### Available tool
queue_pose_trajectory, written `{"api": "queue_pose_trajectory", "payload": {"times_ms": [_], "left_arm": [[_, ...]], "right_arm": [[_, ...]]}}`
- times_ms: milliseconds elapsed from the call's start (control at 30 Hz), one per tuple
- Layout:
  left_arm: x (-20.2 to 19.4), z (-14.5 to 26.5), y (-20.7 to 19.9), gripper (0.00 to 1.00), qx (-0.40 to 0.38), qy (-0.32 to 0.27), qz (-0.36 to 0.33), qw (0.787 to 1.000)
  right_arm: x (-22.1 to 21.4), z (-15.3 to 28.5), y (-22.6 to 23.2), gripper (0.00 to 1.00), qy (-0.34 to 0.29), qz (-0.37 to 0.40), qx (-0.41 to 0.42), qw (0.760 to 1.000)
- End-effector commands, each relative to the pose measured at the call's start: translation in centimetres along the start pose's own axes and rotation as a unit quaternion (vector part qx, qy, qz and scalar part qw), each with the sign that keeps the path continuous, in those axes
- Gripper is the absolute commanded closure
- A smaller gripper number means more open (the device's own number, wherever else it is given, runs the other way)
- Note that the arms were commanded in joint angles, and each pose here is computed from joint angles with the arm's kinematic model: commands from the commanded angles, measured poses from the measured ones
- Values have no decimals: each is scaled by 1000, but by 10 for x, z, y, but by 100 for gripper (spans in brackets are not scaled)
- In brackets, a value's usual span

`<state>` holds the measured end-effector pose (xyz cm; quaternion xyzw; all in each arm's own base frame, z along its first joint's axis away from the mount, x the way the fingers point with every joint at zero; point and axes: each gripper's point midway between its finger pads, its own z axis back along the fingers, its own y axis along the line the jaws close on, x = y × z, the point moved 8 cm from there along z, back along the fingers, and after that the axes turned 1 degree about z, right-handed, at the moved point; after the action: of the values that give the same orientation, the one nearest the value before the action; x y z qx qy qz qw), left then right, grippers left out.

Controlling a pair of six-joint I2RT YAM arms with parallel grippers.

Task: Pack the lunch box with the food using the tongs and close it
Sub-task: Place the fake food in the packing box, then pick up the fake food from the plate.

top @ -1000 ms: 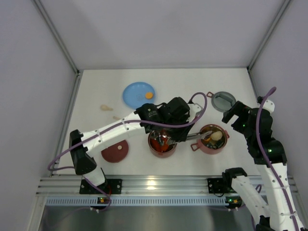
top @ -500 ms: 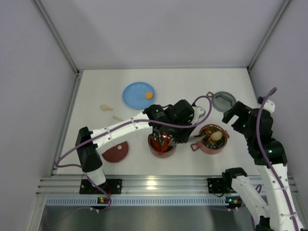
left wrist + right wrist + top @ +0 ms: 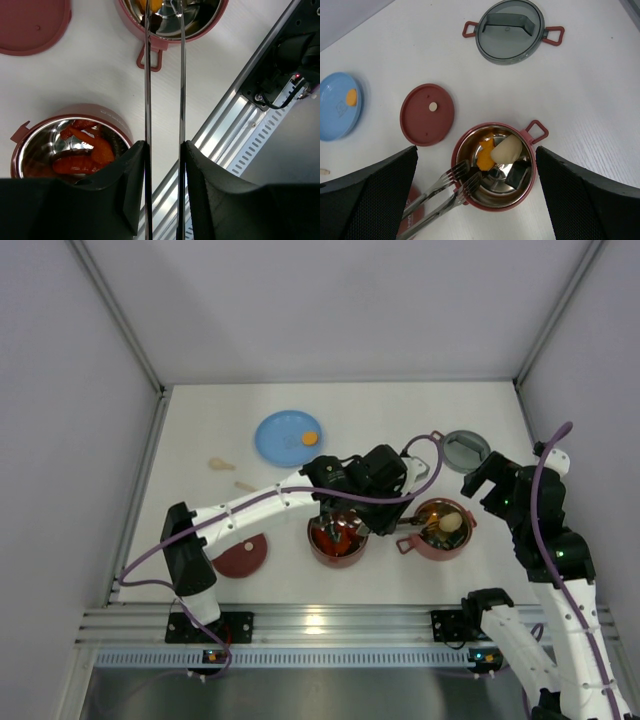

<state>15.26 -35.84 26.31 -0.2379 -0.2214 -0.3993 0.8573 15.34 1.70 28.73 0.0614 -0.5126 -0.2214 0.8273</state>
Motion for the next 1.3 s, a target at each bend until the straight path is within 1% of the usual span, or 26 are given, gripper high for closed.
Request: {"api": "queue_pose_trajectory", "payload": {"times_ms": [0,100,200,333,367,433,467,533,600,633,667,700,800,867,1067,1133,1267], "left_arm": [[23,14,-7,59,-8,-55,-5,998],[26,16,-7,58,-9,-60,-6,998],[32,23,-6,59,4,-79,-3,997],[48,48,8,59,46,-136,24,989],[52,54,23,59,58,-148,51,986],[58,71,37,59,68,-177,76,979],[59,76,53,59,87,-185,99,974],[61,92,71,59,126,-208,126,962],[61,103,101,58,189,-224,159,943],[58,108,110,58,208,-223,172,937],[56,113,130,58,233,-224,198,925],[54,115,142,57,248,-222,212,919],[43,113,176,56,290,-208,246,901],[37,106,195,55,305,-196,262,894],[30,82,227,53,309,-167,286,892],[27,74,233,51,313,-156,290,891],[24,66,242,51,316,-147,295,890]], "right_arm": [[4,0,-1,1,-14,1,-6,1000],[5,1,-2,1,-14,1,-6,1000],[6,2,-2,1,-17,1,-7,1000],[7,2,-1,1,-17,1,-5,1000],[7,3,-1,1,-18,1,-6,1000],[8,3,-1,0,-18,1,-5,1000],[8,4,-1,1,-20,0,-5,1000],[8,3,-1,1,-19,1,-5,1000],[7,2,-1,1,-17,0,-4,1000],[7,2,-1,1,-17,1,-3,1000],[7,2,0,0,-17,-1,-1,1000],[6,1,0,0,-15,0,-1,1000],[5,1,0,0,-14,0,-1,1000],[6,1,0,1,-15,1,-1,1000],[5,0,-1,1,-13,4,-3,1000],[6,1,-1,1,-14,5,-4,1000],[5,1,-2,1,-14,6,-6,1000]]}}
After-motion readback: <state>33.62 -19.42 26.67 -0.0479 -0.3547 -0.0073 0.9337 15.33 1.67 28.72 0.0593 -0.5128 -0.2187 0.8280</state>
